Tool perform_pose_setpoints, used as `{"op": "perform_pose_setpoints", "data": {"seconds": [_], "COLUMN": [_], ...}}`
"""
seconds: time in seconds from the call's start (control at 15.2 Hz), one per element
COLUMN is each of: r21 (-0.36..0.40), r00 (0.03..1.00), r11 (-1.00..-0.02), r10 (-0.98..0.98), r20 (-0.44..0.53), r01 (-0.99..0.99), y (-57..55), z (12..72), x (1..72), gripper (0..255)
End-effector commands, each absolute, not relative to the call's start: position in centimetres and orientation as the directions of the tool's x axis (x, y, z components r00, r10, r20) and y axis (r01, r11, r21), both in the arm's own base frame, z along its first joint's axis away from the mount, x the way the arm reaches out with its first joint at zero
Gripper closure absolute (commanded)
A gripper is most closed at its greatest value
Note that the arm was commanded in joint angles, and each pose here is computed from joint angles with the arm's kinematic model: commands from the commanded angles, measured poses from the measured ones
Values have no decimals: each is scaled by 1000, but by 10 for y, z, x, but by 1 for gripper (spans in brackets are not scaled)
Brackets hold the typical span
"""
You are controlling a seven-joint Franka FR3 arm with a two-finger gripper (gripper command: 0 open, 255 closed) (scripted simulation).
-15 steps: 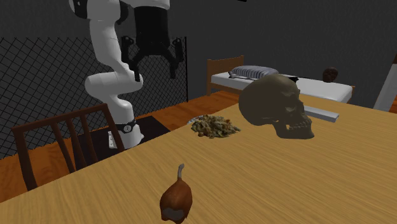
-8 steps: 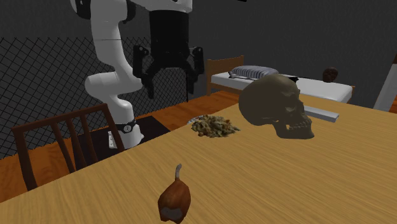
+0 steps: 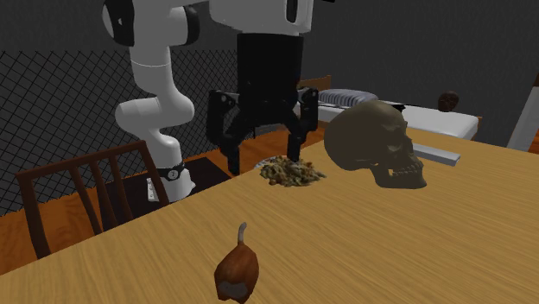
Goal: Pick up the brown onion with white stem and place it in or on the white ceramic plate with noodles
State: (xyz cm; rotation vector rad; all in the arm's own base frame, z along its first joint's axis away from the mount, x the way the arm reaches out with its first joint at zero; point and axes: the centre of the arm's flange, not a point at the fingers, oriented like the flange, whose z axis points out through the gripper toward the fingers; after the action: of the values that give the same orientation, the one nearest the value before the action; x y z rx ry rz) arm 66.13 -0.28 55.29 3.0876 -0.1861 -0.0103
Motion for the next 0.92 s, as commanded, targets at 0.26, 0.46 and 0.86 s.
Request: {"op": "perform_pose_setpoints", "data": {"seconds": [0.26,0.46,0.86], "r21": [49,49,49], "r00": [993,993,993], "r11": [-992,-992,-992], "r10": [-120,-120,-120], "r20": [-6,-6,-6], "r01": [-120,-120,-120], "y": [-6,-6,-6], "z": [524,516,516], "x": [666,666,666], "gripper": [0,0,0]}}
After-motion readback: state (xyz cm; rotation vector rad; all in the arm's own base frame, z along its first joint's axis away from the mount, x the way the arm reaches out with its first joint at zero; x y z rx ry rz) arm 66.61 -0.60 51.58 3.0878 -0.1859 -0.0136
